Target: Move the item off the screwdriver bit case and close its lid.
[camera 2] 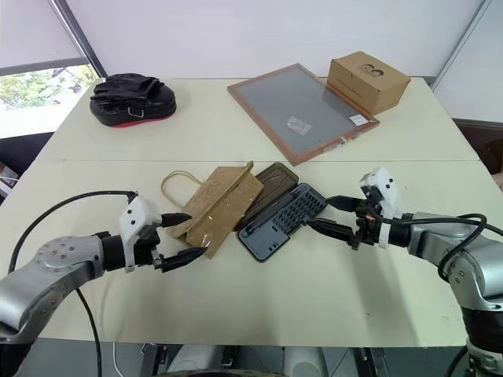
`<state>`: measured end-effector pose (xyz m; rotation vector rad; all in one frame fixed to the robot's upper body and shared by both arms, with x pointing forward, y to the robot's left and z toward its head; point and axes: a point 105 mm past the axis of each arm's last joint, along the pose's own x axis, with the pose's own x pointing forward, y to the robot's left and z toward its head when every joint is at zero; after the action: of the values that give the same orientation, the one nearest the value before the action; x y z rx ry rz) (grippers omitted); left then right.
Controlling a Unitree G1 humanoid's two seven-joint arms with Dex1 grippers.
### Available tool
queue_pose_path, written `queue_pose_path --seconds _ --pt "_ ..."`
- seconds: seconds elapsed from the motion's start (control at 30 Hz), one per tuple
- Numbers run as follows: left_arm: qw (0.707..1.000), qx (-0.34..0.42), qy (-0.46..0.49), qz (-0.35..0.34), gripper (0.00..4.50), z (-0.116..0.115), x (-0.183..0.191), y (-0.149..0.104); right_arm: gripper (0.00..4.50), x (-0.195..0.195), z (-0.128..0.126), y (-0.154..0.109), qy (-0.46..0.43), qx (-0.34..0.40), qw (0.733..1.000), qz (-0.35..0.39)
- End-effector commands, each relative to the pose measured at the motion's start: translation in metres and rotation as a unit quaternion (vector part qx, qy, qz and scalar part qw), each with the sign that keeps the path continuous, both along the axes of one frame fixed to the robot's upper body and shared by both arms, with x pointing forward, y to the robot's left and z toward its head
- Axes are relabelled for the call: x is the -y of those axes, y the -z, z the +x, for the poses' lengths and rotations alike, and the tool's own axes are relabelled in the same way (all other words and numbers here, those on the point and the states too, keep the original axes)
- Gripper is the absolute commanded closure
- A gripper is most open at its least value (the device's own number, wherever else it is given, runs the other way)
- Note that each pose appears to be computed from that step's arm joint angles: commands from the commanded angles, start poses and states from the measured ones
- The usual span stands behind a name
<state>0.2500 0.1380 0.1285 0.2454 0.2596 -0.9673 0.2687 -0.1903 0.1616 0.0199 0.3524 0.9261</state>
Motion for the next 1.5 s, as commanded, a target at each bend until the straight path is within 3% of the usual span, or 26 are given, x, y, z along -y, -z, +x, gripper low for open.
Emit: queue_pose_path --seconds 0.03,0.27,0.4,0.6,0.63,0.77,0.9,1.07,1.17,1.33,1.5 --pt "1.0 0.027 0.004 -0.007 0.0 0.005 0.002 -0.009 0.05 -0.016 -0.024 -0.024 -0.069 0.016 0.997 0.023" --pt "0.999 0.037 -0.002 -0.016 0.0 0.009 0.004 -0.012 0.05 -0.025 -0.032 -0.018 -0.086 0.014 0.996 0.005" --pt "0.999 0.042 -0.002 -0.02 1.24 0.01 0.005 -0.012 0.0 -0.024 -0.03 -0.017 -0.079 0.015 0.997 0.003" --pt "0.999 0.048 -0.002 -0.024 4.24 0.011 0.006 -0.012 0.0 -0.022 -0.029 -0.016 -0.075 0.015 0.997 -0.001" --pt "0.998 0.054 -0.001 -0.021 4.44 0.012 0.006 -0.012 0.0 -0.022 -0.029 -0.016 -0.075 0.015 0.997 -0.002" --pt "0.996 0.087 0.012 -0.002 4.44 0.012 0.01 -0.014 0.0 -0.022 -0.029 -0.015 -0.075 0.016 0.997 -0.004" --pt "0.988 0.155 -0.016 -0.02 4.44 0.024 0.002 -0.04 0.0 -0.023 -0.027 -0.015 -0.08 0.019 0.997 -0.005" --pt "0.956 0.232 -0.178 -0.022 4.44 0.054 -0.053 -0.071 0.0 -0.023 -0.024 -0.015 -0.084 0.021 0.996 -0.009" --pt "0.924 0.257 -0.281 -0.025 4.44 0.056 -0.098 -0.088 0.0 -0.026 -0.021 -0.021 -0.094 0.029 0.995 0.0" --pt "0.895 0.262 -0.361 0.007 4.44 0.039 -0.132 -0.082 0.0 -0.034 -0.013 -0.032 -0.115 0.047 0.992 0.018" --pt "0.857 0.275 -0.427 0.086 4.44 0.026 -0.162 -0.058 0.0 -0.041 -0.006 -0.034 -0.127 0.052 0.99 0.022"
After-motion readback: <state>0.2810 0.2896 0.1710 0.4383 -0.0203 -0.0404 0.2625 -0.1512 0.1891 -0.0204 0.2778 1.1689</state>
